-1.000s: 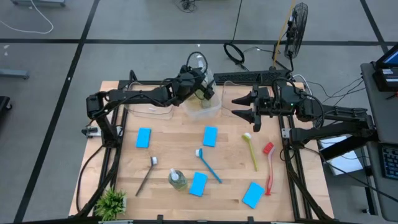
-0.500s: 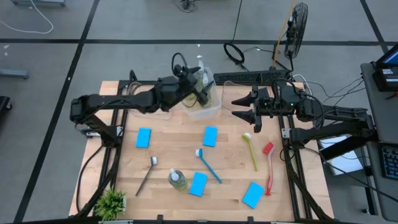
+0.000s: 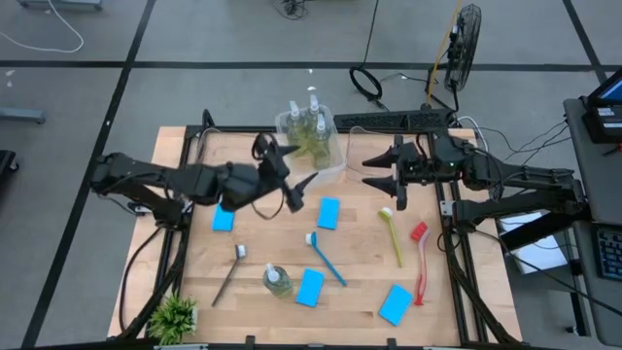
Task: Pick & Place Kitchen Sink Supplies
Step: Put the dish soap into the white bin
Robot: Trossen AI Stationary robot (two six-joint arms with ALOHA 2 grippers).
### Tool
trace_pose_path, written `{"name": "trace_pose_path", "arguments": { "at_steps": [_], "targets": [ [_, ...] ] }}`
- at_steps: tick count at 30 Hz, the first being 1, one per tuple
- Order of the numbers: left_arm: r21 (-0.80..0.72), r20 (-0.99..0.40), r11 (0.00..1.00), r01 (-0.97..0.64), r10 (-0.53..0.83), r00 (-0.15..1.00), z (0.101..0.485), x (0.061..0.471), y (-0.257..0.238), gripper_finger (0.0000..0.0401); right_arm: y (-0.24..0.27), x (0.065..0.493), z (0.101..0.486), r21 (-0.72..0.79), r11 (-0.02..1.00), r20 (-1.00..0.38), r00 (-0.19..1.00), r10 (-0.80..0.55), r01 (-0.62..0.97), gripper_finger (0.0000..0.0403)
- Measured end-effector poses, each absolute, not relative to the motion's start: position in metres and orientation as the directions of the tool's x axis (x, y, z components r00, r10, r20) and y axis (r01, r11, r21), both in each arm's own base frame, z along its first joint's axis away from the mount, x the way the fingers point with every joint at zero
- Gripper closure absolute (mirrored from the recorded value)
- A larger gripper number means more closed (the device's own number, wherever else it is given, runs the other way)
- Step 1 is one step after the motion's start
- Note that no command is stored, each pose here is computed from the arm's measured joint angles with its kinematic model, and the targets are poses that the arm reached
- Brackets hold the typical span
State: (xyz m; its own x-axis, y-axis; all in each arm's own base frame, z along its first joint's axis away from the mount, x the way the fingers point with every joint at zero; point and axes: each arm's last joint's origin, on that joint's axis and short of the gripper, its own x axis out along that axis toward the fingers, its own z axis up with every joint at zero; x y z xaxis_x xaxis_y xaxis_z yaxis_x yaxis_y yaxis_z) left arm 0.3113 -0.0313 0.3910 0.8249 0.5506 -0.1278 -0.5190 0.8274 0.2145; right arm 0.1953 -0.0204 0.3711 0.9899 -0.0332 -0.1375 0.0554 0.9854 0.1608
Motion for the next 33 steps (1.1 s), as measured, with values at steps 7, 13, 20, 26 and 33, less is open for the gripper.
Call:
{"name": "trace_pose_path", "arguments": {
  "at_steps": [7, 13, 20, 26, 33],
  "targets": [
    [0.143, -0.195, 0.856, -0.496, 0.516, 0.834, 0.382, 0.302, -0.065, 0.0032, -0.021, 0.189, 0.369, 0.13, 0.99, -0.17, 0.985, -0.04, 0.062, 0.019],
    [0.041, -0.243, 0.885, -0.464, 0.459, 0.855, 0.376, 0.295, -0.086, 0.0034, -0.02, 0.18, 0.373, 0.129, 0.99, -0.156, 0.987, -0.044, 0.065, 0.019],
    [-0.041, -0.271, 0.928, -0.371, 0.347, 0.898, 0.373, 0.285, -0.115, 0.0028, -0.02, 0.174, 0.375, 0.129, 0.99, -0.153, 0.987, -0.045, 0.065, 0.019],
    [-0.126, -0.252, 0.938, -0.322, 0.284, 0.925, 0.378, 0.271, -0.135, 0.0033, -0.02, 0.174, 0.373, 0.13, 0.989, -0.166, 0.985, -0.044, 0.066, 0.019],
    [-0.199, -0.232, 0.923, -0.328, 0.281, 0.931, 0.38, 0.26, -0.151, 0.0025, -0.02, 0.175, 0.373, 0.13, 0.989, -0.167, 0.985, -0.044, 0.066, 0.019]
  ]
}}
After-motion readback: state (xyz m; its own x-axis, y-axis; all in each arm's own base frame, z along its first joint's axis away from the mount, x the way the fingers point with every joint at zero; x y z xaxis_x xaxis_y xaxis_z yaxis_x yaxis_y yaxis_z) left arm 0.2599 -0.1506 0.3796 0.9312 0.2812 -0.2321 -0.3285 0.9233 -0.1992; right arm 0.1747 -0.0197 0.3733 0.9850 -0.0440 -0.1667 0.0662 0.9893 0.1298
